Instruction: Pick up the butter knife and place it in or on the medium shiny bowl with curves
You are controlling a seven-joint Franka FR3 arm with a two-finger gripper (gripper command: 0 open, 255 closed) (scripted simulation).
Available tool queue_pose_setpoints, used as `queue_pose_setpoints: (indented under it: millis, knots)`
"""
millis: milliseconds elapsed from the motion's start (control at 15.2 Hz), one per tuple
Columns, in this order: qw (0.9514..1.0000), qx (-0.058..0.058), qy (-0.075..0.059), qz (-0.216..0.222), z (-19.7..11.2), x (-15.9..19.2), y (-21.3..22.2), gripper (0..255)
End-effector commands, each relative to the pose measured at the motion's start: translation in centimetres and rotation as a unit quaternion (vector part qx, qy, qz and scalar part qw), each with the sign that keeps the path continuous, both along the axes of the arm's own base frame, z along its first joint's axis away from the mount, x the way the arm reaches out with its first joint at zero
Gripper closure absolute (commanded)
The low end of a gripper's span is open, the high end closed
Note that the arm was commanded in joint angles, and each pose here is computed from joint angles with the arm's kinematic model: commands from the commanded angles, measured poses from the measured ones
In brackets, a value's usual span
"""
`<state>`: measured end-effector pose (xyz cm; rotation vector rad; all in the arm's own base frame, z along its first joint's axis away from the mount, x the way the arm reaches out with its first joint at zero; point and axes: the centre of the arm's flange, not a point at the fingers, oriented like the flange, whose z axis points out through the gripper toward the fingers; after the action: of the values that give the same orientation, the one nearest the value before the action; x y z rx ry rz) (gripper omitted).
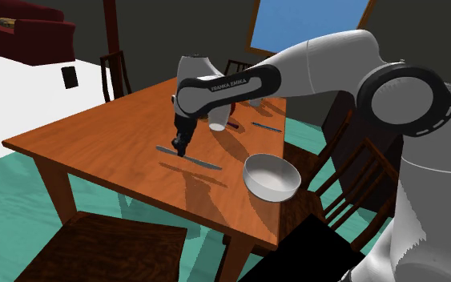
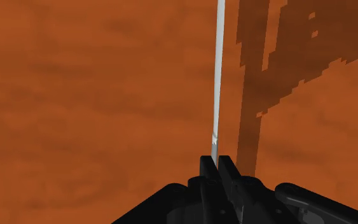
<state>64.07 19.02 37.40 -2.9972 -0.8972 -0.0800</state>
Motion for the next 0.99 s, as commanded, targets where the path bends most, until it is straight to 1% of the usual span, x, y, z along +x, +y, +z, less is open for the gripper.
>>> queue_pose_setpoints:
  millis: [0, 924]
  knots:
    - [1.0000, 0.000, 0.000, 0.000, 1.1, 0.0, -0.1, 255]
    - [1.0000, 0.000, 0.000, 0.000, 8.5, 0.0, -0.1, 255]
